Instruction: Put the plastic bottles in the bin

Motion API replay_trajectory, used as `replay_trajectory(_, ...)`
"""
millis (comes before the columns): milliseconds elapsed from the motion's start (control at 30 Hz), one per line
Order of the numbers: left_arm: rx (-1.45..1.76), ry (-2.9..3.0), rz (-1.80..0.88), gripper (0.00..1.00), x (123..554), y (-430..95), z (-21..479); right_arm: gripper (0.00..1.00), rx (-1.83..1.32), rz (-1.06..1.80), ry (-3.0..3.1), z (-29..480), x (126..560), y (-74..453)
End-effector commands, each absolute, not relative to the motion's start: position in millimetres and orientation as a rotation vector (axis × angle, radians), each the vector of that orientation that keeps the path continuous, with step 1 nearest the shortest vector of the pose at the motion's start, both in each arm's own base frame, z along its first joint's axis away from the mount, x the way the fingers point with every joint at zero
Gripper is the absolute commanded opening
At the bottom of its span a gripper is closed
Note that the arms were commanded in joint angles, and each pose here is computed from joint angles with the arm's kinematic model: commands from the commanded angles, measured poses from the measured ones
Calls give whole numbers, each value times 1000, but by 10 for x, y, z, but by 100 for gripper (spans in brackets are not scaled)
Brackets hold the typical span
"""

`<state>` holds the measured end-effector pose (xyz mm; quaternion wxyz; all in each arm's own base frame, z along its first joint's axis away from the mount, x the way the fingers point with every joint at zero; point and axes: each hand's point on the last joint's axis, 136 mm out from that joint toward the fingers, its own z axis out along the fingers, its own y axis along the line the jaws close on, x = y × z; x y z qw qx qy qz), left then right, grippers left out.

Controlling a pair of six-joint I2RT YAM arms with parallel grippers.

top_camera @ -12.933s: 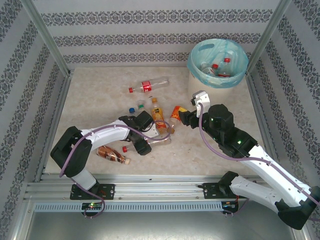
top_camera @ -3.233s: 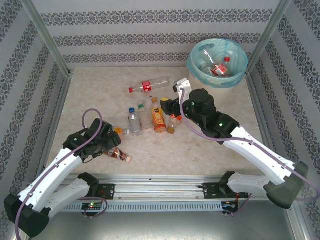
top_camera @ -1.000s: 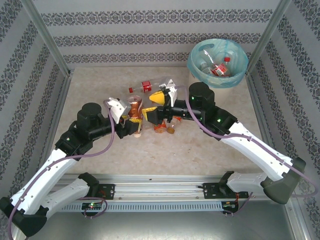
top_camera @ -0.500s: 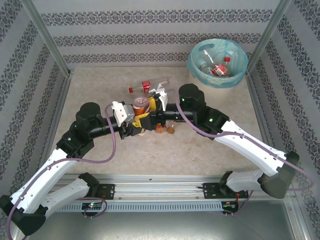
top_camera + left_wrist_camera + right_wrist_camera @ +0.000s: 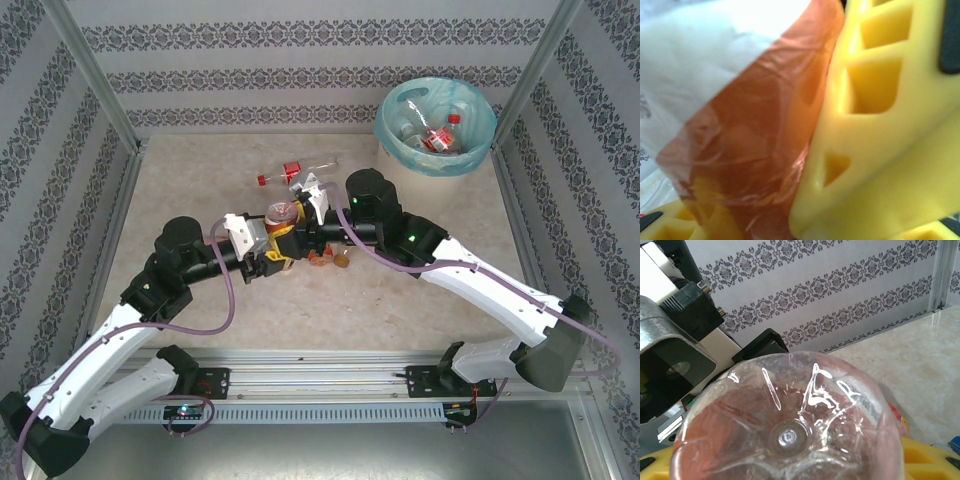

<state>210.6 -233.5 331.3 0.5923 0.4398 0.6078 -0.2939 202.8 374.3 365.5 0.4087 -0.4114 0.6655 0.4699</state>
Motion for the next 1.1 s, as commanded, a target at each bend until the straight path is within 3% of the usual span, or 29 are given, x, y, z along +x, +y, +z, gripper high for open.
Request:
replay_trajectory(0, 984, 1347, -619, 79, 2169, -2311, 3375, 50, -971, 1193, 1614, 3949, 2011, 3734)
replay_trajectory(67, 948, 1341, -597, 91, 2190, -2263, 3390, 48, -945, 1150, 1625, 3959, 2054, 3681)
replay_trajectory(167, 902, 1322, -559, 100, 2210, -2190, 3419, 47, -906, 1045, 1617, 4028, 2144, 3554)
replay_trajectory(533, 714, 1308, -463, 100, 2414, -1984, 3561, 45, -538, 557, 1575, 4569, 2829, 2483)
replay_trajectory(833, 679, 1447, -626, 100, 2878, -2386, 3682, 45, -229, 276, 1553, 4875, 3373, 1256)
replay_trajectory(1067, 692, 1510, -748, 100, 3226, -2763, 3805, 43, -111, 217, 1590, 4826, 3863, 804)
